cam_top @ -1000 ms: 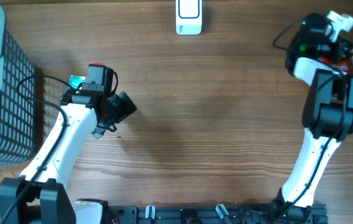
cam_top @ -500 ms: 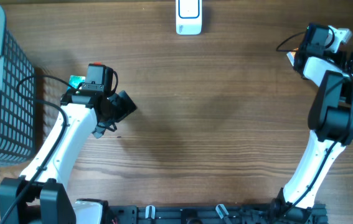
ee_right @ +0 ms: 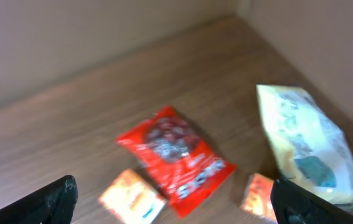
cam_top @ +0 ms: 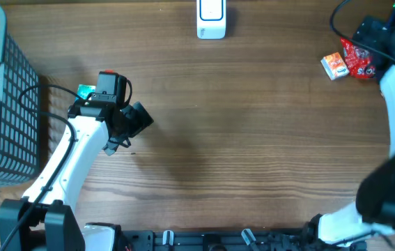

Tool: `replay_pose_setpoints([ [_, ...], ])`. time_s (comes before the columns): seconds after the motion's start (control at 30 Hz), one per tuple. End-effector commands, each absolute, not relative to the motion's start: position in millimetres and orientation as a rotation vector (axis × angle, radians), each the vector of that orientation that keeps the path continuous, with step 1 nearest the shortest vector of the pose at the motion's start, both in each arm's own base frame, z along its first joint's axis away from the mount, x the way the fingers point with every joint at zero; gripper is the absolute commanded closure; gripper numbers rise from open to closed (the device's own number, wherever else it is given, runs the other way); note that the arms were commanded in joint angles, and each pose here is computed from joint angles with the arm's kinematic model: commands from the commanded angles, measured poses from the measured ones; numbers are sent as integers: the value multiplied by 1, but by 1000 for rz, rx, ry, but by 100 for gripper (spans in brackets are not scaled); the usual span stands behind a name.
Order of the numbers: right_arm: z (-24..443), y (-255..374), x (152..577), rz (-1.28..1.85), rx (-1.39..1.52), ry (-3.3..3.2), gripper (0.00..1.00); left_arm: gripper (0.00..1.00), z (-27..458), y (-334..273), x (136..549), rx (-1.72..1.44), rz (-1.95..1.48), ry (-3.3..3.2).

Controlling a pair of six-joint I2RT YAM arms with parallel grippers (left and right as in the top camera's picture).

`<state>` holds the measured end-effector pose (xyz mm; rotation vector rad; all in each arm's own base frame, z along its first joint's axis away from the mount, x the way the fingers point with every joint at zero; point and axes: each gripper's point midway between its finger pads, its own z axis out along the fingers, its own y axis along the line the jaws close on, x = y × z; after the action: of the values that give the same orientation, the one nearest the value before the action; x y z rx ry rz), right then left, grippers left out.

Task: Scan the item barcode
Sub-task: 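Carry the orange box to the top-right corner and release it, then move the left gripper toward the red snack stick near the basket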

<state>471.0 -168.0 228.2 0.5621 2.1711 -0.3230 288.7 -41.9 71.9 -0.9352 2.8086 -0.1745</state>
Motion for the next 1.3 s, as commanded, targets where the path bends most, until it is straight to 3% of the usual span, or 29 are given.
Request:
replay_pose_setpoints([
  [0.0, 273, -104, 465, 86, 393, 2140, 0, 0, 74, -42, 289, -958, -196, 2794],
  [0.17, 299, -14, 445, 637, 107, 2126, 0, 0, 76, -38, 299, -948, -177, 2745],
  [0.3, 281, 21, 427, 844, 65, 2211, 0, 0, 80, -5, 310, -971, 26, 2637],
  [0.53, 224, 37, 408, 825, 164, 2457, 0, 0, 102, 60, 334, -1055, 293, 2362],
  [0.67, 205, 53, 401, 850, 148, 2543, 0, 0, 112, 69, 360, -1060, 262, 2237],
  [0.83, 200, 66, 399, 868, 116, 2568, 0, 6, 104, 67, 385, -910, 277, 2255],
  [0.97, 200, 75, 398, 876, 88, 2570, 0, 0, 88, 73, 395, -810, 370, 2288],
  [1.27, 196, 87, 395, 836, 44, 2598, 0, 0, 64, 92, 416, -777, 528, 2222],
])
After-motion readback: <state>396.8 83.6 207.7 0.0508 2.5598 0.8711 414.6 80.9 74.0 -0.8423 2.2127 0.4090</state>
